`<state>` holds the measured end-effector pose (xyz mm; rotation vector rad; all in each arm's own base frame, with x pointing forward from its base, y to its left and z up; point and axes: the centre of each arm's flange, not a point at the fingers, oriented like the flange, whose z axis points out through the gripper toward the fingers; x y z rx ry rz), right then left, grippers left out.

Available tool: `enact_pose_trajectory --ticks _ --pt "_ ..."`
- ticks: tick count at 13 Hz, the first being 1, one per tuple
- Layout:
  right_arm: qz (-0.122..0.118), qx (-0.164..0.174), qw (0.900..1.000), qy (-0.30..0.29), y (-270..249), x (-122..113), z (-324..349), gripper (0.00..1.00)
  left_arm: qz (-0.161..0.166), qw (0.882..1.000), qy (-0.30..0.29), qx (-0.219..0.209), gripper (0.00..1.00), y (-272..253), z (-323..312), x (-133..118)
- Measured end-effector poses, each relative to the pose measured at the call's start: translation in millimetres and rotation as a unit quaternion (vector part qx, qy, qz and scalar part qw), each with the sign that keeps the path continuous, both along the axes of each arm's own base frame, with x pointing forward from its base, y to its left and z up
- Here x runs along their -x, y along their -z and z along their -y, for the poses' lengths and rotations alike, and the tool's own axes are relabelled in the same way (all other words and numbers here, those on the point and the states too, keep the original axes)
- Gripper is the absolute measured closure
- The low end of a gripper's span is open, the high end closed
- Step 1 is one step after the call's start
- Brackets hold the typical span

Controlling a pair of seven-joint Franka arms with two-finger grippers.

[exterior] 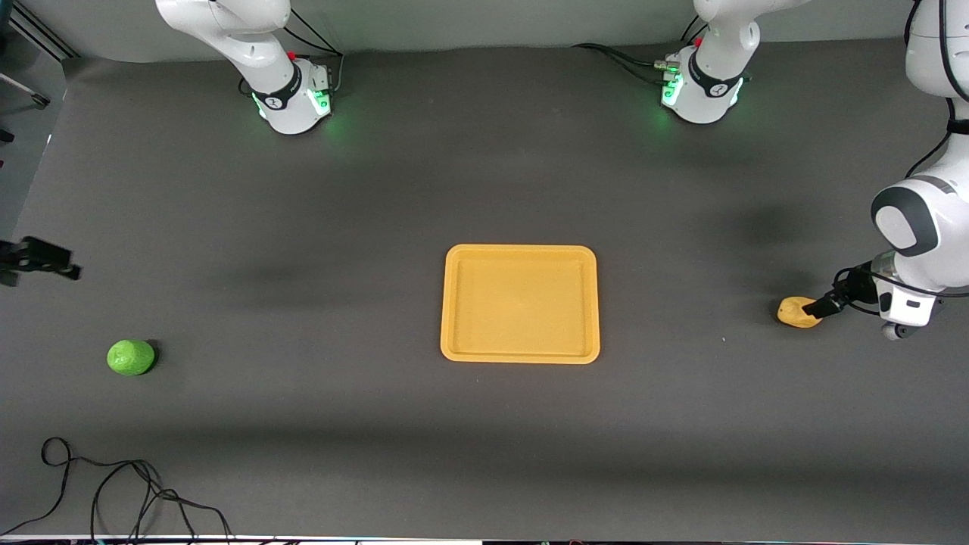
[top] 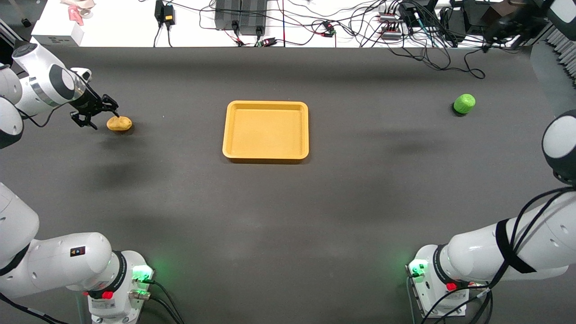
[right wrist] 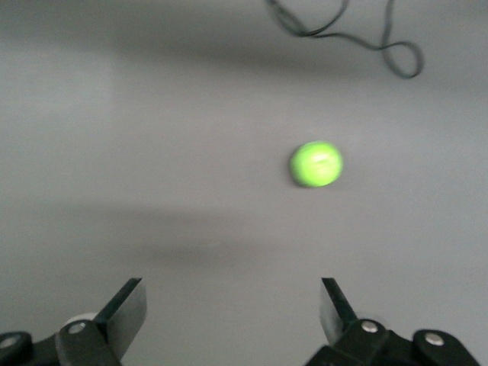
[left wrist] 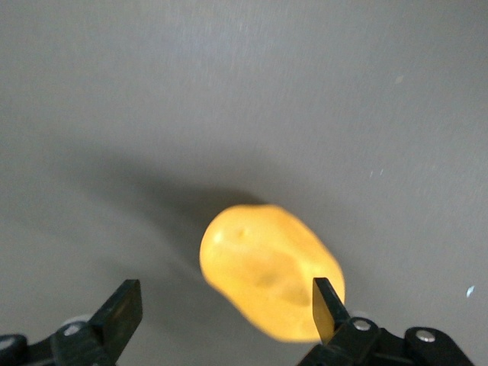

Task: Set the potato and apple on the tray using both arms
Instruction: 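Close the left gripper on the potato while the right gripper reaches the apple, then carry the potato onto the tray while the right gripper grasps the apple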

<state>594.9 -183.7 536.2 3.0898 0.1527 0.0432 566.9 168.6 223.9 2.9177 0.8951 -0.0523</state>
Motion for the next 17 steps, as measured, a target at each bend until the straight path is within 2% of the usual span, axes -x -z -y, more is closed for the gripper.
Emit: enact_pose_trajectory --ticks 2,6,9,13,14,17 --pt "0.005 0.005 1.0 -0.007 20.2 -2.3 43.8 0.0 0.012 1.0 -0.007 -0.008 0.0 15.3 1.7 -4.2" --pt "0.001 -0.024 1.0 -0.013 61.8 -19.6 74.7 0.0 0.01 1.0 -0.019 0.0 0.0 30.6 29.8 -12.1" --pt "0.002 -0.017 1.0 -0.014 107.8 -40.3 75.6 0.0 0.008 1.0 -0.012 0.002 0.33 32.5 57.1 -18.0" --pt "0.003 -0.009 1.0 -0.008 185.0 -60.5 79.4 0.0 0.028 1.0 0.006 -0.005 0.34 7.4 64.5 -36.3" --pt "0.005 -0.007 1.0 -0.007 199.2 -62.5 79.4 0.0 0.021 1.0 0.021 0.001 0.34 -9.7 80.6 -44.3" --pt "0.002 -0.025 1.0 0.007 238.9 -64.0 76.5 0.0 -0.035 0.998 0.052 0.023 0.34 -83.6 178.7 -63.7"
